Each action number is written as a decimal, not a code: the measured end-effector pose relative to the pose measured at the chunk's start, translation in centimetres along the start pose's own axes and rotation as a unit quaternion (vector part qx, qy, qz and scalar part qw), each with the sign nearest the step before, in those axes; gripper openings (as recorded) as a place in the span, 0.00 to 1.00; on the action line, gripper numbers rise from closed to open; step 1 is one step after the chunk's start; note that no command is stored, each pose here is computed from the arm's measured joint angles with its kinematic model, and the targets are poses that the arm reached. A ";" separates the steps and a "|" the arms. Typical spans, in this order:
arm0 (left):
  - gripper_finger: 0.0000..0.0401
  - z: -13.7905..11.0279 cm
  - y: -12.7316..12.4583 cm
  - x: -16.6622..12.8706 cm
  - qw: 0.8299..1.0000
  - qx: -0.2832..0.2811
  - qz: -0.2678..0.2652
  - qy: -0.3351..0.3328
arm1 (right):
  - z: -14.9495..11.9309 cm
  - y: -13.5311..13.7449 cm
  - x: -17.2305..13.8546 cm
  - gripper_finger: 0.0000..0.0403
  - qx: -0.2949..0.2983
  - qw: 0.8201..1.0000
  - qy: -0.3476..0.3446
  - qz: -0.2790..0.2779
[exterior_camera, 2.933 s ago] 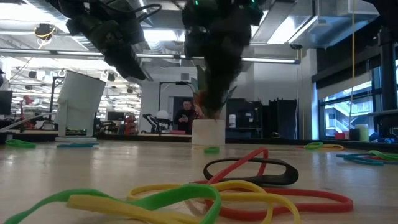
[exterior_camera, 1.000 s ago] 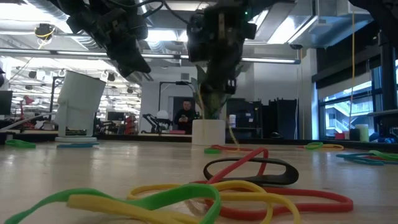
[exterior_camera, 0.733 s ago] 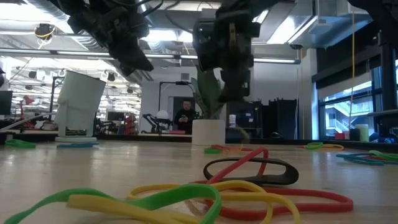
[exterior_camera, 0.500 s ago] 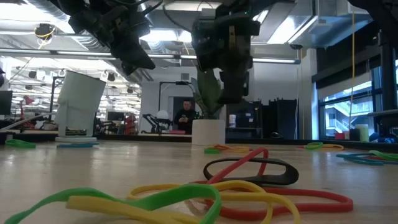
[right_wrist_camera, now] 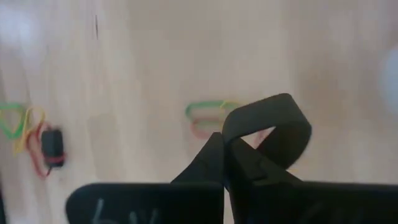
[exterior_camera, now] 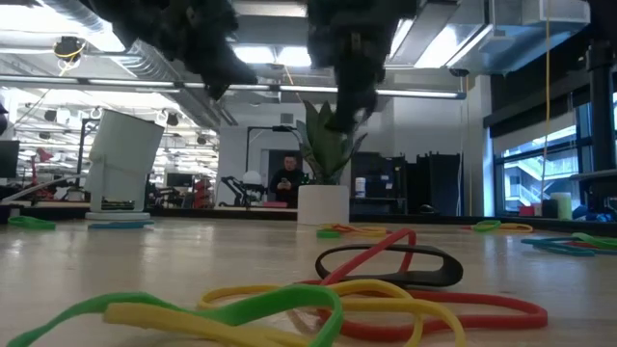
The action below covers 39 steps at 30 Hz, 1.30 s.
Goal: Pick and place rubber bands into bin
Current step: Put the black rubber band into the transparent bin
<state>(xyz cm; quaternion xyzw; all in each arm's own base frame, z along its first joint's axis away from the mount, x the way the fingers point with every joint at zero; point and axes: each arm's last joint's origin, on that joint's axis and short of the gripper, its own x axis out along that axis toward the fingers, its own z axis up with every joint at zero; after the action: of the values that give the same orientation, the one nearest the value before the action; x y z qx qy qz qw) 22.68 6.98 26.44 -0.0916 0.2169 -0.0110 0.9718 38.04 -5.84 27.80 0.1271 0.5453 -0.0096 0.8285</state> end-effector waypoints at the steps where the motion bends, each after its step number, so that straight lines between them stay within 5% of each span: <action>1: 0.21 0.3 -0.2 0.1 1.000 0.014 0.002 -0.014 | 0.0 0.2 -1.2 0.00 -0.003 1.000 -0.017 -0.009; 9: 0.54 3.3 -2.0 0.2 0.981 0.075 0.049 -0.170 | 0.6 2.7 -8.5 0.00 -0.063 0.973 -0.214 -0.066; 15: 0.68 5.2 -2.9 0.0 0.955 0.054 0.051 -0.286 | 1.3 4.5 -9.9 0.00 -0.141 0.944 -0.286 -0.087; 24: 0.70 5.0 -3.5 1.9 0.959 -0.019 0.015 -0.283 | 1.8 6.2 -10.0 0.00 -0.222 0.915 -0.323 -0.098; 34: 0.69 5.1 -3.5 2.3 0.955 -0.041 0.002 -0.294 | 1.7 6.7 -9.9 0.00 -0.235 0.912 -0.322 -0.096; 39: 0.61 5.3 -3.5 2.2 0.952 -0.031 -0.001 -0.304 | 1.7 6.8 -9.9 0.00 -0.233 0.912 -0.323 -0.094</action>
<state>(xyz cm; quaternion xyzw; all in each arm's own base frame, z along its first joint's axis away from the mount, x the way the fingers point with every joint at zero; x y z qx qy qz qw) 26.95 4.37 30.88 -0.1213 -0.0890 0.0232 0.9884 36.66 -0.90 38.74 -0.1316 0.2438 -0.0005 0.9609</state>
